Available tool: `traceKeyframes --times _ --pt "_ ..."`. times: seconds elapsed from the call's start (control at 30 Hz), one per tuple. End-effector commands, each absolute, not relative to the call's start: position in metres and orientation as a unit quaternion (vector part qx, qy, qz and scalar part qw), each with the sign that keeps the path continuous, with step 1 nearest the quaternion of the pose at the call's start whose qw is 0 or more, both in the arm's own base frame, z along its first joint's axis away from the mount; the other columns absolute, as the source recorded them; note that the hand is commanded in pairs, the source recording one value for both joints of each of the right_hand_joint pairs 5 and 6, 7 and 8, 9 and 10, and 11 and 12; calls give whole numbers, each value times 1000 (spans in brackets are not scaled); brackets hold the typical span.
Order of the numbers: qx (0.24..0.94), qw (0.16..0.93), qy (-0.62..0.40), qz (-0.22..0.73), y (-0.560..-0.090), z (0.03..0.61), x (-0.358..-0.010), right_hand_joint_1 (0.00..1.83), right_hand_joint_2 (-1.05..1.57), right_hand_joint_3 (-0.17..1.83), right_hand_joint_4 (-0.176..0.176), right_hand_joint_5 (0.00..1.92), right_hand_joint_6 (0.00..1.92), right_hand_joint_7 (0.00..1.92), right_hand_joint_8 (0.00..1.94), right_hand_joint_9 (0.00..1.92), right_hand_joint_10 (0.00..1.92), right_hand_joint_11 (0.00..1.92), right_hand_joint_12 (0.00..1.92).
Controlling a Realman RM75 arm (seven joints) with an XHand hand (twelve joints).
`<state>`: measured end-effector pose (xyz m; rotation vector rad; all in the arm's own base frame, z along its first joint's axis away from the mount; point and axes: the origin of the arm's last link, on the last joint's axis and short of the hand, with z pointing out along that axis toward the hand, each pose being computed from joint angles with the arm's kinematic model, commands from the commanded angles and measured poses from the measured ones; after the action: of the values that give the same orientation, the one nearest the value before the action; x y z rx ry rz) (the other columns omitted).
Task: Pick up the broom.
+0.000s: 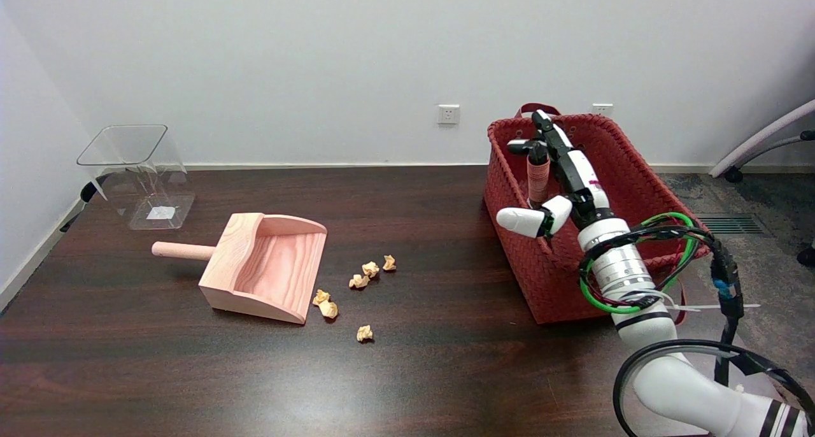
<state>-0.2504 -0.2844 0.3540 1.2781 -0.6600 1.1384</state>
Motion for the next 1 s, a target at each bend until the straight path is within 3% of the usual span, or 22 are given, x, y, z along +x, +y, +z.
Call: traceKeyframes --times 0.03,0.13,0.27,0.43,0.53,0.77,0.9,1.0 --pt "554 589 -313 499 -291 345 -249 1028 -539 964 0 106 106 710 710 106 106 106 106" --pt "554 588 -313 499 -292 344 -248 1045 -540 969 0 137 137 740 740 137 137 137 137" --pt "555 587 -313 499 -292 344 -248 1054 -525 983 0 347 347 923 923 347 347 347 347" --pt "555 586 -313 500 -292 344 -247 1021 -509 1201 0 796 796 1270 1270 796 796 796 796" --pt "555 586 -313 500 -292 344 -247 1004 -459 1260 0 1008 1008 1375 1375 1008 1008 1008 1008" --pt "550 580 -320 509 -293 344 -247 990 -297 1198 0 1340 1340 1573 1573 1340 1340 1340 1340" --pt "548 579 -321 512 -293 344 -246 974 -82 1086 0 1772 1772 1777 1777 1772 1772 1772 1772" --pt "548 578 -320 513 -293 344 -244 976 -12 1056 0 1920 1920 1912 1912 1920 1920 1920 1920"
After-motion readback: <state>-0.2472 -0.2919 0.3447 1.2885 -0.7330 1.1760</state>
